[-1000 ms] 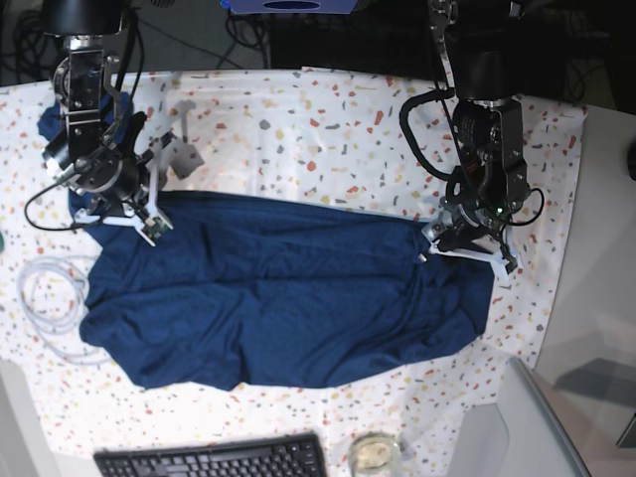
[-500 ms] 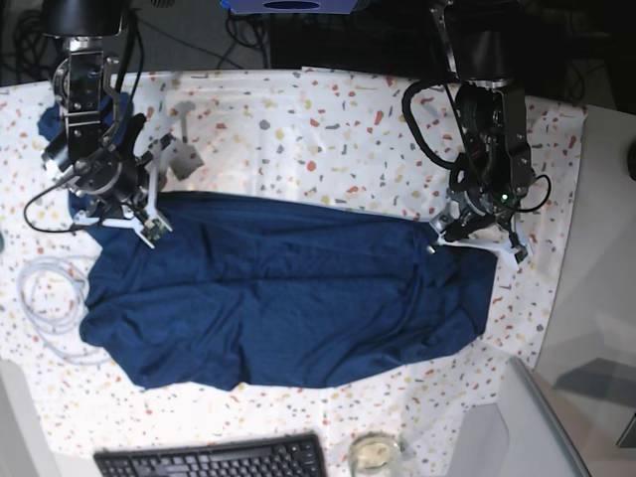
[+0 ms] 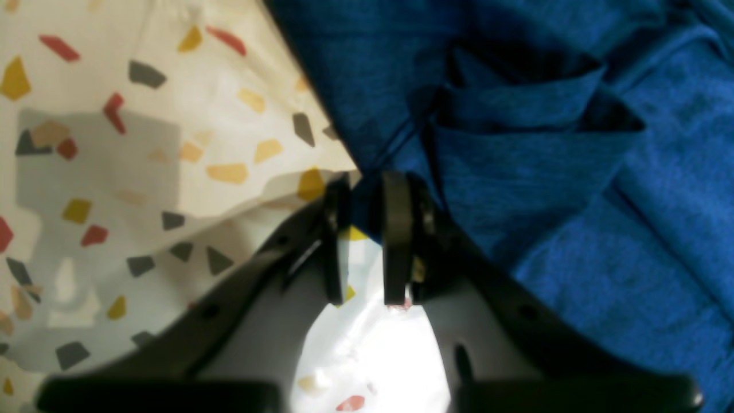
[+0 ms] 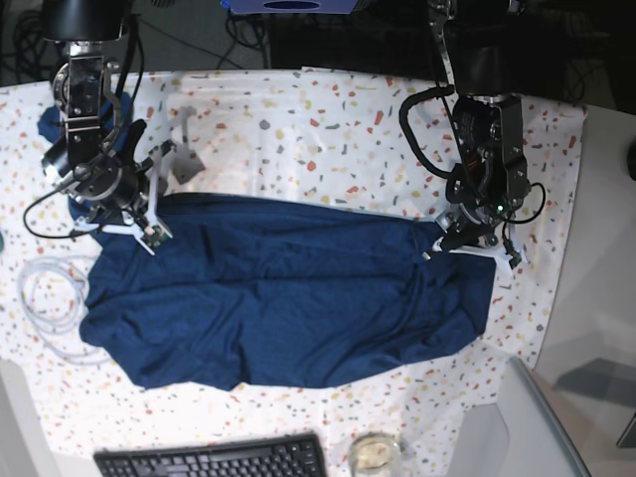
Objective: Layout the t-shirt on the table in an organized manner, then fold the t-shirt properly
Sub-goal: 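Hold the shirt edge with both grippers and adjust the left grip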
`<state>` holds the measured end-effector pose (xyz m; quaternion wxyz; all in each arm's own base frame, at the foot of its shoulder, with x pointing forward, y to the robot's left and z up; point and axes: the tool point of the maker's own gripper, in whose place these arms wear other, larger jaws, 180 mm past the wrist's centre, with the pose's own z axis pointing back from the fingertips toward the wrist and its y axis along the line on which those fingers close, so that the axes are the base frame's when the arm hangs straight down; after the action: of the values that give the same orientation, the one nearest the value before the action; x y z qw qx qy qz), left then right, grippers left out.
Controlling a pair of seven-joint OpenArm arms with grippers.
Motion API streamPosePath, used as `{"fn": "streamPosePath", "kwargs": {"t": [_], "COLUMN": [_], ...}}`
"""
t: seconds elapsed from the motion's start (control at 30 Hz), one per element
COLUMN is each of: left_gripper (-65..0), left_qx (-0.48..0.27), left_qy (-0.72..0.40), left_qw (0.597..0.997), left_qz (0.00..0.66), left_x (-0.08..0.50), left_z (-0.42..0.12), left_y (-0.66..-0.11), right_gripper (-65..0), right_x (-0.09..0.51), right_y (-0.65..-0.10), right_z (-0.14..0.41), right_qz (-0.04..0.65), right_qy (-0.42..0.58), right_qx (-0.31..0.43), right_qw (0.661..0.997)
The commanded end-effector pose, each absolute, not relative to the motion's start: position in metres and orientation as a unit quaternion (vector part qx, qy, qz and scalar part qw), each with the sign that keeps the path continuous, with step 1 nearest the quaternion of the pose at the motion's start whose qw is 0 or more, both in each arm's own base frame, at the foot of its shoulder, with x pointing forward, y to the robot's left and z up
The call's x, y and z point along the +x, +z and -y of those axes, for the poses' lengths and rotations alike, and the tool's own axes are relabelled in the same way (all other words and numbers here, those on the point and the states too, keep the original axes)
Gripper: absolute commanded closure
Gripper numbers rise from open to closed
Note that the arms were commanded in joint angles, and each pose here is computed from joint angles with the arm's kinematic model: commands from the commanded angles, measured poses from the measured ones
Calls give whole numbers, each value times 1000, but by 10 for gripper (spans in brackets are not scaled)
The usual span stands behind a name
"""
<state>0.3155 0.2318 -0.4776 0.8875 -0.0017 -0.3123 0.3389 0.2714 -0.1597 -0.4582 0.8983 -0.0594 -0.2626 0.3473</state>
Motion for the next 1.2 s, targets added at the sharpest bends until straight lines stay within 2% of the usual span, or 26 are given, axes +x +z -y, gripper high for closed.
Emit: {"fn": "streamPosePath", "kwargs": {"t": [0.0, 0.43, 0.5, 0.57, 0.63, 0.7, 0.87, 1.03, 1.17], "left_gripper": [-92, -104, -173, -273, -327, -314, -219, -176, -82], "left_qx": [-3, -6, -4, -10, -11, -13, -14, -11, -11], "left_qy": [337, 338, 336, 336, 336, 337, 338, 336, 336], "left_qw": [879, 880, 882, 886, 886, 885, 885, 885, 885], "left_qz": [338, 334, 330, 320, 319, 320, 321, 323, 322], "left_x": [330, 327, 326, 326, 326, 326, 329, 329, 329], "left_z": [-236, -231, -231, -227, -227, -226, -226, -227, -228], "left_y": [-463, -465, -466, -468, -468, -468, -466, -465, -465], "right_gripper": [0, 0, 0, 0, 0, 0, 0, 0, 0], "right_x": [281, 281, 281, 281, 281, 280, 280, 280, 281], "right_y": [-449, -449, -449, -449, -449, -453, -460, -460, -460], "right_z": [160, 160, 160, 161, 161, 161, 161, 161, 161], "right_qz": [281, 281, 281, 281, 280, 275, 266, 266, 266], "right_qy": [346, 347, 347, 346, 347, 346, 344, 344, 344], "right_qx": [-63, -64, -64, -64, -64, -62, -55, -55, -55], "right_qw": [893, 893, 893, 893, 893, 895, 899, 899, 899]}}
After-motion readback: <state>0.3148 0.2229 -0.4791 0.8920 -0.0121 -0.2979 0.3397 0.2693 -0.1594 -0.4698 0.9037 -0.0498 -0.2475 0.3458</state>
